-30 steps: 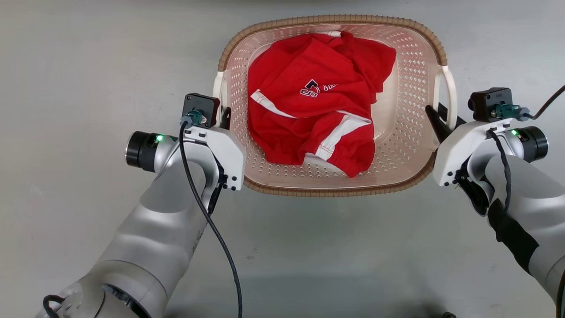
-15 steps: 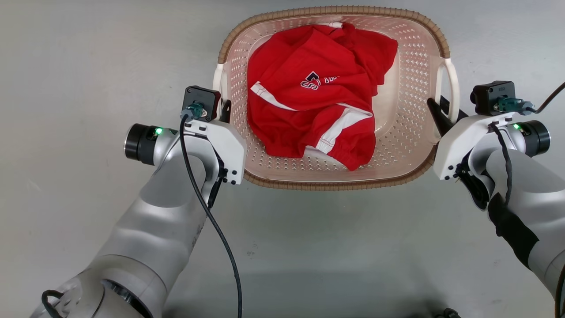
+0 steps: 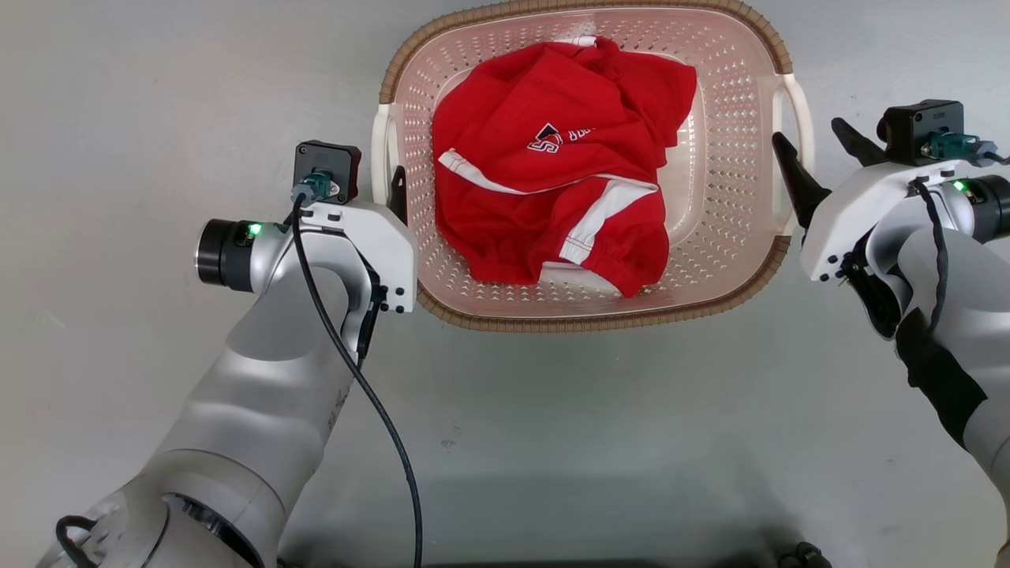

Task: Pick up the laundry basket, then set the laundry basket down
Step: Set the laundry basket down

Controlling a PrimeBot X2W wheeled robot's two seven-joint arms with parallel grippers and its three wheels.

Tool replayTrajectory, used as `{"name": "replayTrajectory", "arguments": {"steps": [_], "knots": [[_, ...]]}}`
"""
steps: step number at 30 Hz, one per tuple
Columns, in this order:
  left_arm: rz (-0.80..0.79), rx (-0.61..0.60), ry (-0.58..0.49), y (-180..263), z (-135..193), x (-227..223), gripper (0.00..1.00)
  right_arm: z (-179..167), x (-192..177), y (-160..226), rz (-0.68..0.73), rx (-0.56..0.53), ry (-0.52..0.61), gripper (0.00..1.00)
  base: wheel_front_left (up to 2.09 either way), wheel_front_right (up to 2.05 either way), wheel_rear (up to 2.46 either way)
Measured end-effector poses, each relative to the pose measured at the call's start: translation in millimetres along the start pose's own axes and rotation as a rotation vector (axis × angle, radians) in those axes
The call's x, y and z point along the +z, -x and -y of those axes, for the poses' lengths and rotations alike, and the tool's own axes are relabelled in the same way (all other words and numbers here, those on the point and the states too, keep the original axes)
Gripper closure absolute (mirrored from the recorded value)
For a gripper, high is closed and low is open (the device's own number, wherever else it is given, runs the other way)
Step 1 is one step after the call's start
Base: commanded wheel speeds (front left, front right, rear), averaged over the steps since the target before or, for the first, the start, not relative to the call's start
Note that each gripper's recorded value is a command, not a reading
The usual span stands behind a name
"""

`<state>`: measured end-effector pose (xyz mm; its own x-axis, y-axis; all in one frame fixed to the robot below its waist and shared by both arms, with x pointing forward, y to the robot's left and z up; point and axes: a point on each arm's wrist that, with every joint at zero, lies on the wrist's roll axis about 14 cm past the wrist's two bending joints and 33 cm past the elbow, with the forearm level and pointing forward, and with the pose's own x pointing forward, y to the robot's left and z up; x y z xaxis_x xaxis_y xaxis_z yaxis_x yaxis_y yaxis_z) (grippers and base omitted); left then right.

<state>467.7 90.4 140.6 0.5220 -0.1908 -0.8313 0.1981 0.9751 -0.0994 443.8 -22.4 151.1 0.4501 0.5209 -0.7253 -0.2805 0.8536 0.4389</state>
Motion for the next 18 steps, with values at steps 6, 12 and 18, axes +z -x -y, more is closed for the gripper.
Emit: {"name": "replayTrajectory", "arguments": {"steps": [6, 12, 18], "knots": [[0.009, -0.012, 0.011, -2.6, 3.6, 0.8, 0.00, 3.5, 2.7, -1.5, 0.012, -0.007, 0.002, 0.00, 0.00, 0.00, 0.00], [0.010, -0.024, 0.014, -4.8, 7.4, -0.3, 0.00, 5.7, 1.7, -2.8, 0.014, -0.010, 0.006, 0.00, 0.00, 0.00, 0.00], [0.008, -0.031, 0.014, -5.3, 8.9, -1.3, 0.00, 7.1, 2.3, -3.7, 0.021, -0.012, 0.008, 0.00, 0.00, 0.00, 0.00]]}}
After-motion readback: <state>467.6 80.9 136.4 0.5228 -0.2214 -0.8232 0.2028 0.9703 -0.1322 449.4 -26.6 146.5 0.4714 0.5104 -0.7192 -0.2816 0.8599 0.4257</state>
